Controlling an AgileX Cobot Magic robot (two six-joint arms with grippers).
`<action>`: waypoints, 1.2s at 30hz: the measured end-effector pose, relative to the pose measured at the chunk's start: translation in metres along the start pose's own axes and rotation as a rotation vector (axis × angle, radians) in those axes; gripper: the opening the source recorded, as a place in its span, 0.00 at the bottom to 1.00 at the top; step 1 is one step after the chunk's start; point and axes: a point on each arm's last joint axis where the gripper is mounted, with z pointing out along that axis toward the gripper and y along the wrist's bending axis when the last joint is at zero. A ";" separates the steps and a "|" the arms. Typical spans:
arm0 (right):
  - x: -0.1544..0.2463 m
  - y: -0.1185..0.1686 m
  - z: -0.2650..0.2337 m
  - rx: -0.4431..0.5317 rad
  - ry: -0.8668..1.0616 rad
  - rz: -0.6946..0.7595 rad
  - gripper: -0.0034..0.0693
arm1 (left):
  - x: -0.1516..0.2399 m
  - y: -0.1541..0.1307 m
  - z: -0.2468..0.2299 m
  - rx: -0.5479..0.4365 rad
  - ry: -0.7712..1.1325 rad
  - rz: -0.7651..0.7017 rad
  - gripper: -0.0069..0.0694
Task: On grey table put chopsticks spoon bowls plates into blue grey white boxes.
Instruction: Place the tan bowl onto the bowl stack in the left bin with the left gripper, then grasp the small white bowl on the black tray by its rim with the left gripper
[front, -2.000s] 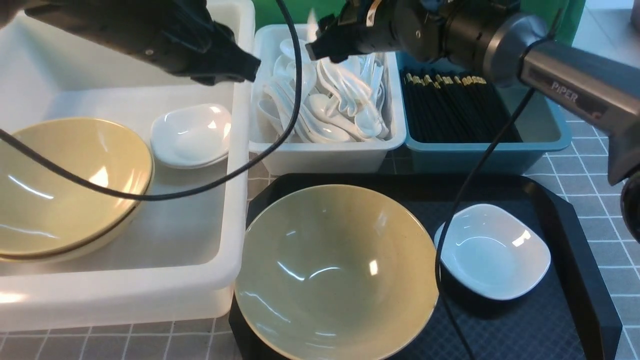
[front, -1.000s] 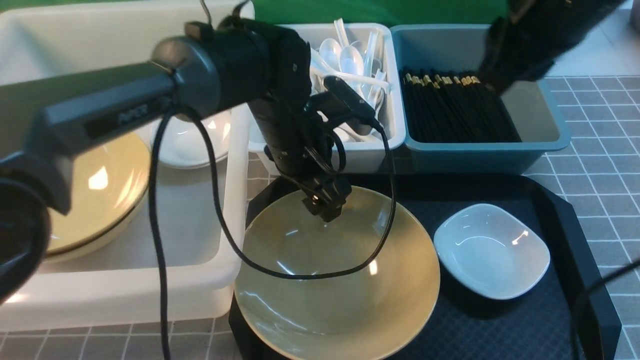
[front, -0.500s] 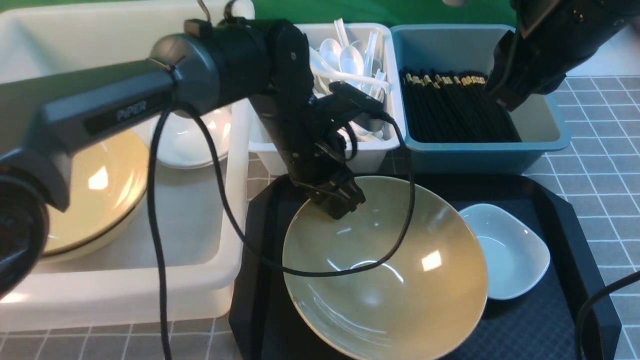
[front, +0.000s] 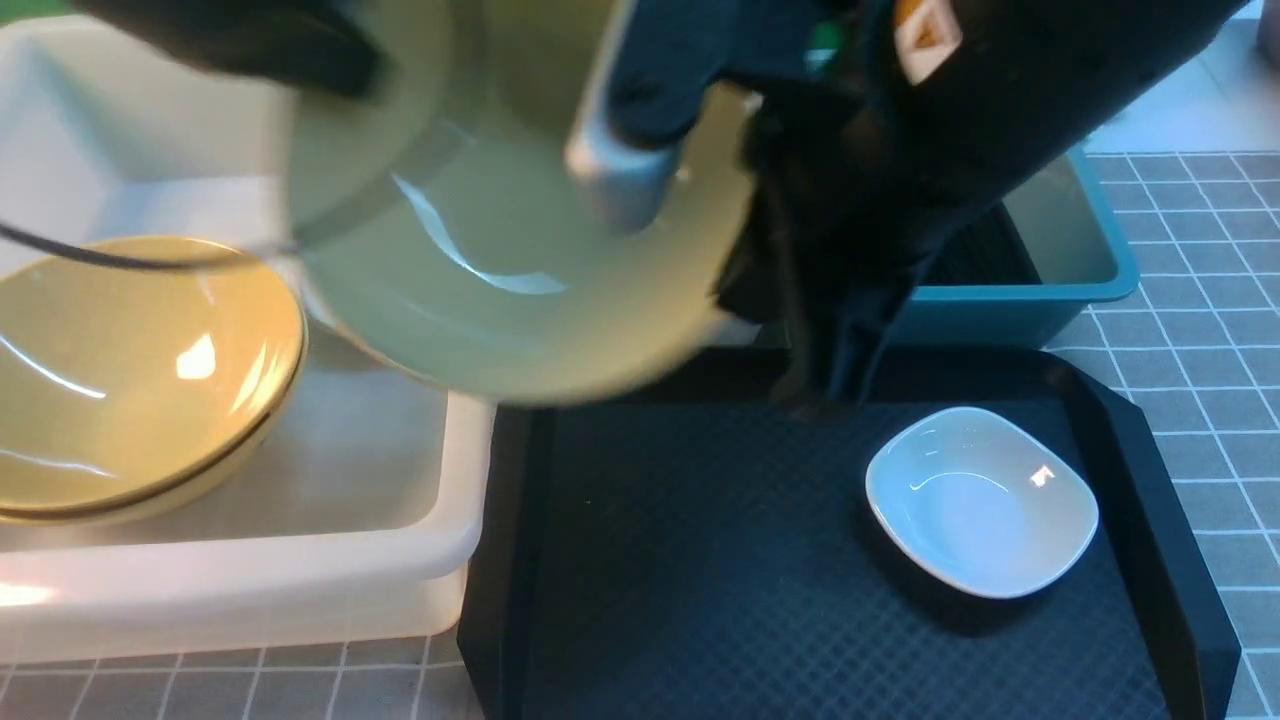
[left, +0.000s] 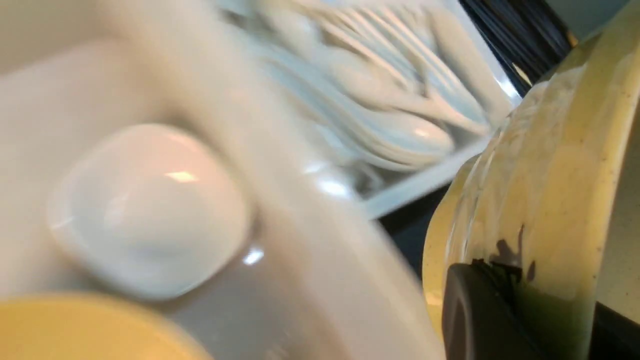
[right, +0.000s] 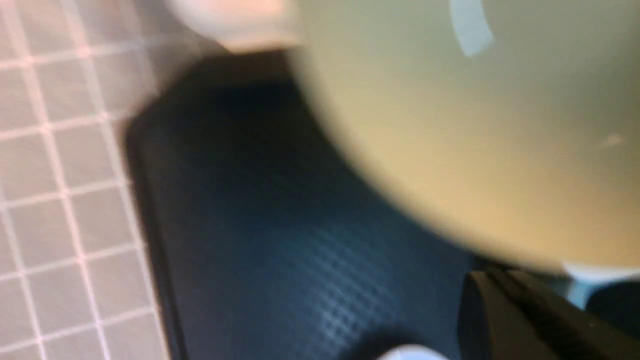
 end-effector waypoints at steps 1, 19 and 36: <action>-0.002 0.002 -0.001 -0.002 -0.008 -0.009 0.09 | 0.005 0.014 -0.015 -0.029 -0.015 -0.036 0.10; -0.005 -0.001 -0.003 0.025 -0.043 -0.023 0.09 | 0.133 0.155 -0.012 -0.437 -0.042 -0.567 0.11; -0.005 -0.002 -0.003 0.029 -0.041 -0.049 0.09 | 0.130 0.172 -0.020 -0.547 0.104 -0.451 0.80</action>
